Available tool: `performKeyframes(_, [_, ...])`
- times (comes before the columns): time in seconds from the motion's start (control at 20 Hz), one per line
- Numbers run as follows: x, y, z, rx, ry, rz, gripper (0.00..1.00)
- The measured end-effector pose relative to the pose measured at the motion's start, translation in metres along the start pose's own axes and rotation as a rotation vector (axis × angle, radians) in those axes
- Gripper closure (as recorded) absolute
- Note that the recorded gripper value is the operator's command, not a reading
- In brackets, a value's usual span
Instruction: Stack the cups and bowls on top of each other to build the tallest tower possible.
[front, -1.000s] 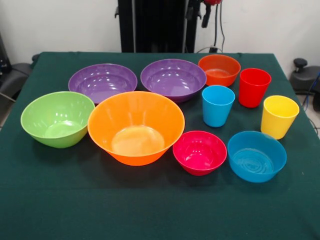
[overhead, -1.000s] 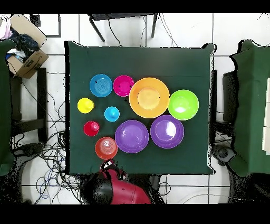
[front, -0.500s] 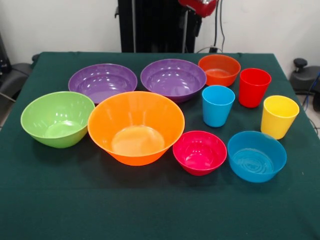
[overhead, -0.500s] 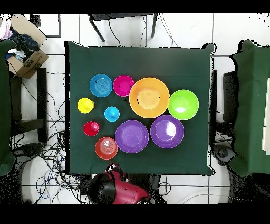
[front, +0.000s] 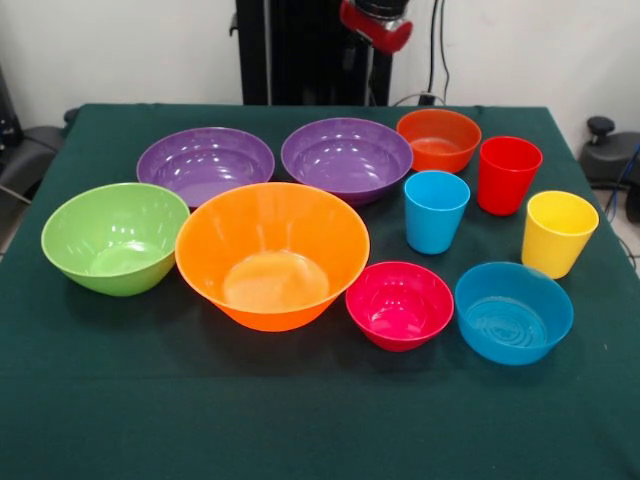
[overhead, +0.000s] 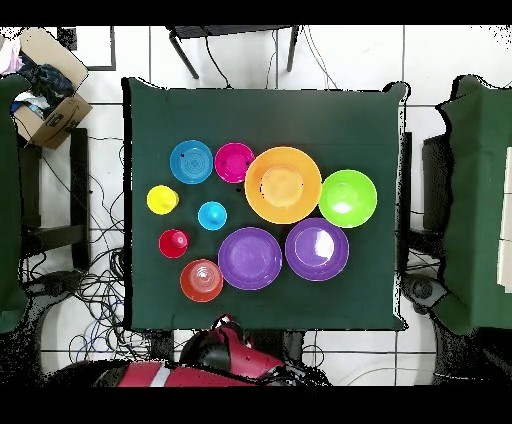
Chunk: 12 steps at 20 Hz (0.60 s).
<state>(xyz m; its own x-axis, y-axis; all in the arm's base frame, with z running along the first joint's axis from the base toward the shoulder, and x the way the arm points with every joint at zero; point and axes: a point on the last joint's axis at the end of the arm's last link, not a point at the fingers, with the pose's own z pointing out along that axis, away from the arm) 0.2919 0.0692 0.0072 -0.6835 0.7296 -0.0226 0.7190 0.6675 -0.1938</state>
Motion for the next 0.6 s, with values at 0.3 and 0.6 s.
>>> performKeyframes(0.3, [0.002,-0.021,0.015,-0.014,-0.003,0.0,0.0])
performKeyframes(0.6, [0.011,-0.04,0.024,-0.024,0.026,-0.006,0.0])
